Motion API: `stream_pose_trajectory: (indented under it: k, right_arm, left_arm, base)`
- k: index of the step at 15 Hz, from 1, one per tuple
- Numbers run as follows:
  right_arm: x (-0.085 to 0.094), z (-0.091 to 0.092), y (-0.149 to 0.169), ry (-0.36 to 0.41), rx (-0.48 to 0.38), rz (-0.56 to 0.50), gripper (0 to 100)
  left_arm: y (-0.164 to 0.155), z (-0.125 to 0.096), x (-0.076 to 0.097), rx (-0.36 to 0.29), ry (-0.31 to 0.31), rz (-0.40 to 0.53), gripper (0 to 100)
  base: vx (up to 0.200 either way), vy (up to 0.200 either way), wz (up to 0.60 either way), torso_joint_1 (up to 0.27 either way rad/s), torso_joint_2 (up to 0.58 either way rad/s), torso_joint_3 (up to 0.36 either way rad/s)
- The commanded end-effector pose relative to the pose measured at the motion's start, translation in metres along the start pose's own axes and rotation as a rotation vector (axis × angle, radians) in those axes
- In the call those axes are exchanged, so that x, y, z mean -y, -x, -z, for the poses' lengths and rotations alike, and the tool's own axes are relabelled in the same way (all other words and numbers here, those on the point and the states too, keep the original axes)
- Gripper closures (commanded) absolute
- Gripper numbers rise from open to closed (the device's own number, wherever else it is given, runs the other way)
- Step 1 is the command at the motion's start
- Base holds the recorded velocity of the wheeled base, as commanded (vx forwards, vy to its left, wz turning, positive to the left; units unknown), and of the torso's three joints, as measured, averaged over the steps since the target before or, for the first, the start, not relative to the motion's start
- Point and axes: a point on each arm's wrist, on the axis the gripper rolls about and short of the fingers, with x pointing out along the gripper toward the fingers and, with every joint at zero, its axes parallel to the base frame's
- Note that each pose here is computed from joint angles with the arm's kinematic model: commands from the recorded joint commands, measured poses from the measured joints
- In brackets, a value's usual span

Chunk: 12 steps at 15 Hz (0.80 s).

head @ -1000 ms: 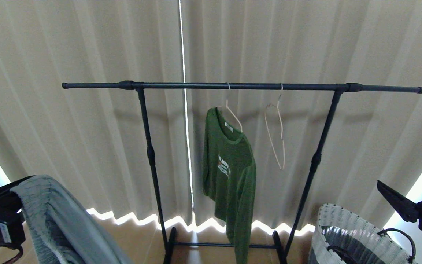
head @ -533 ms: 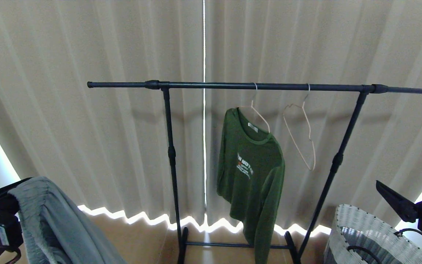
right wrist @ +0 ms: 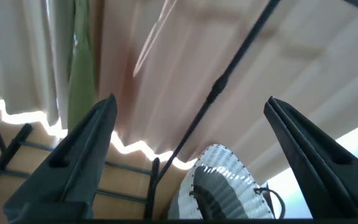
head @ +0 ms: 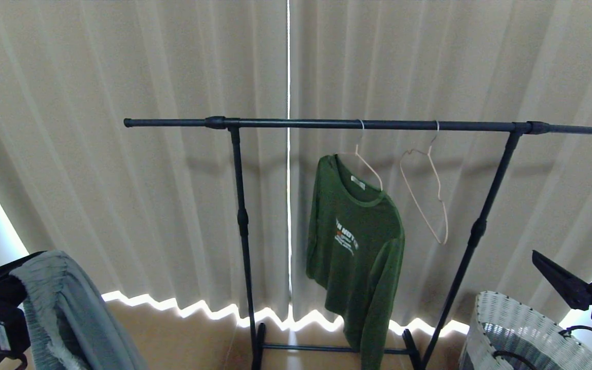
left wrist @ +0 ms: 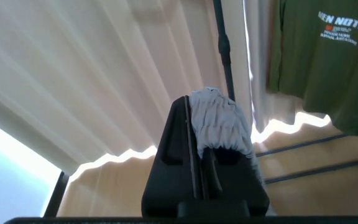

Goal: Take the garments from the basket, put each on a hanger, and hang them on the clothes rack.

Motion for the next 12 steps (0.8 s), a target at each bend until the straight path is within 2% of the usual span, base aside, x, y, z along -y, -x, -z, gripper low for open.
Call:
stream_pose_trajectory:
  k: [1,3,5,9,12]
  right_arm:
    - [-0.001,0.0,-0.001,0.001,0.002,-0.028,0]
    - [-0.002,-0.001,-0.002,0.001,0.017,-0.08,0]
    - [-0.002,-0.001,-0.003,0.0,0.012,-0.086,0]
    - [-0.006,-0.002,-0.021,-0.019,-0.048,-0.086,0]
    - [0.0,-0.005,-0.051,-0.077,-0.123,-0.025,0]
  left_arm:
    - [-0.001,0.002,0.001,-0.009,-0.011,0.006,100]
    - [-0.001,0.002,0.001,-0.011,-0.013,0.008,100]
    - [-0.001,0.002,0.001,-0.011,-0.015,0.008,100]
    - [-0.001,0.002,0.003,-0.008,-0.018,0.018,100]
    - [0.0,0.002,0.004,0.003,-0.02,0.029,100]
  base:
    - [0.2,0.0,0.0,-0.002,-0.01,0.002]
    - [0.2,0.0,0.0,0.012,0.0,-0.002]
    - [0.2,0.0,0.0,0.005,0.0,0.002]
    - [0.2,0.0,0.0,0.001,0.0,-0.002]
    - [0.0,0.0,0.0,0.0,0.0,0.0]
